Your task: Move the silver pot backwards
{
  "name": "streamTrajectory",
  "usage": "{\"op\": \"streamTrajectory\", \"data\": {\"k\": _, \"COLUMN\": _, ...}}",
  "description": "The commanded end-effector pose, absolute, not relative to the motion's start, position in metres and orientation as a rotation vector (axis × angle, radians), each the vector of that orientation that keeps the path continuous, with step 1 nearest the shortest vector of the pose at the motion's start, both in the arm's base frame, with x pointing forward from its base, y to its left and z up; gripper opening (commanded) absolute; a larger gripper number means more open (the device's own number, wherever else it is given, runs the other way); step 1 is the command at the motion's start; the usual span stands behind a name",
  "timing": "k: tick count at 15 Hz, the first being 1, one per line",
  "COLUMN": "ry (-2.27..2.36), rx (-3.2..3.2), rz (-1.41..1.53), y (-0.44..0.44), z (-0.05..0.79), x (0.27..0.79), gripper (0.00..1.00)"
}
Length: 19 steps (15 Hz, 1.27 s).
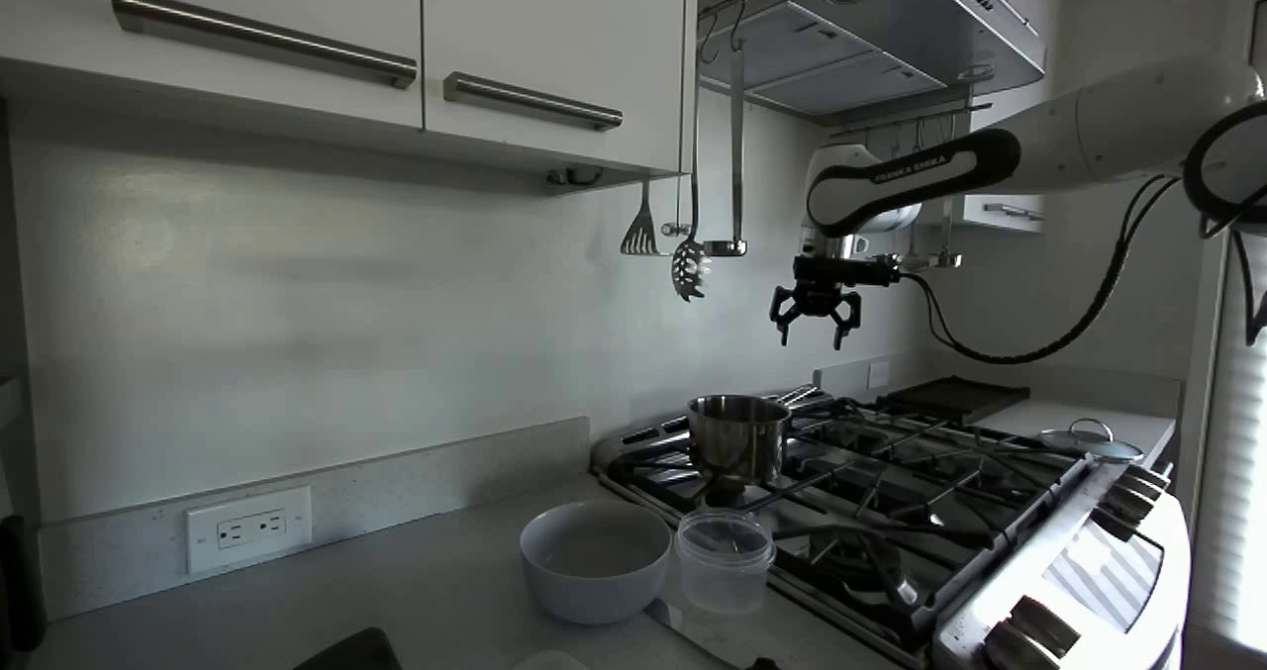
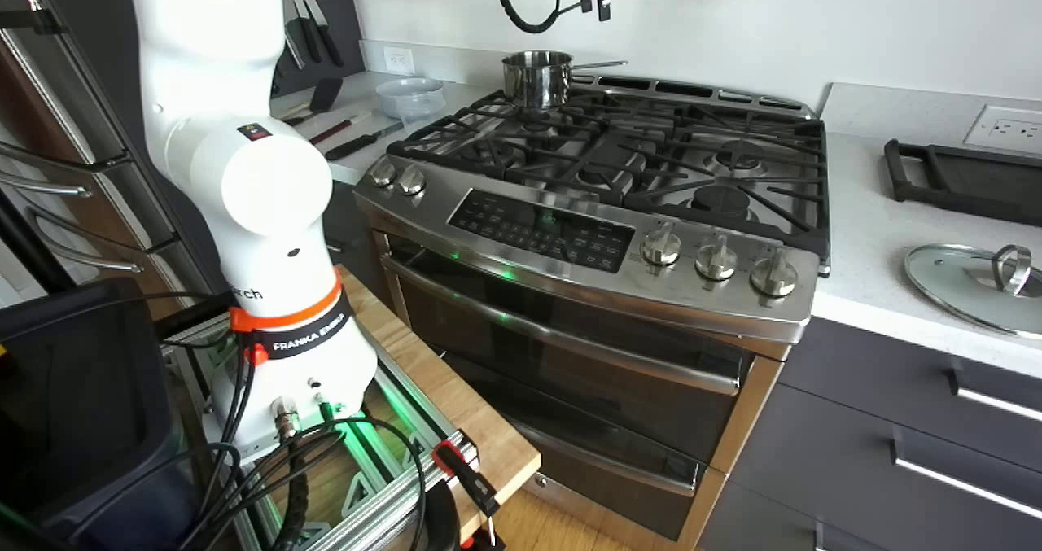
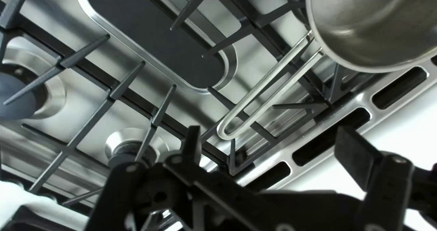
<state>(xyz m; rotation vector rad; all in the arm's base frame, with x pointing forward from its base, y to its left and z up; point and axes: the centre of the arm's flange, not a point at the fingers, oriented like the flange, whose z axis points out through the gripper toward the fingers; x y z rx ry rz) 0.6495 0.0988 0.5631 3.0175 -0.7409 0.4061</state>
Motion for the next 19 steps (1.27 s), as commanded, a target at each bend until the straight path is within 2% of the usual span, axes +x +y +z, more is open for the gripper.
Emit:
{"op": "streamTrajectory", "data": {"k": 1, "ry": -0.531, "rx": 3.041, "rz": 0.535, "y": 0.099, "z": 0.567, "x": 0.606, "gripper": 1.0}}
{"op": "streamTrajectory", "data": {"k": 6, "ry": -0.383, "rx": 3.114, "rz": 0.651, "y": 0.104, "z": 0.589, "x": 0.569, "gripper": 1.0}}
{"op": "streamTrajectory", "data": {"k": 14, "ry": -0.266, "rx": 3.221, "rz": 0.659, "y": 0.096, "z": 0.604, "x": 0.514, "gripper": 1.0}}
{"op": "streamTrajectory", "data": {"k": 15, "ry": -0.286, "rx": 3.205, "rz": 0.644, "y": 0.105, "z": 0.612, "x": 0.54, "gripper": 1.0}}
{"op": "streamTrajectory", "data": {"k": 19, "ry": -0.283, "rx": 3.204, "rz": 0.652, "y": 0.105, "z": 0.615, "x": 0.538, "gripper": 1.0}}
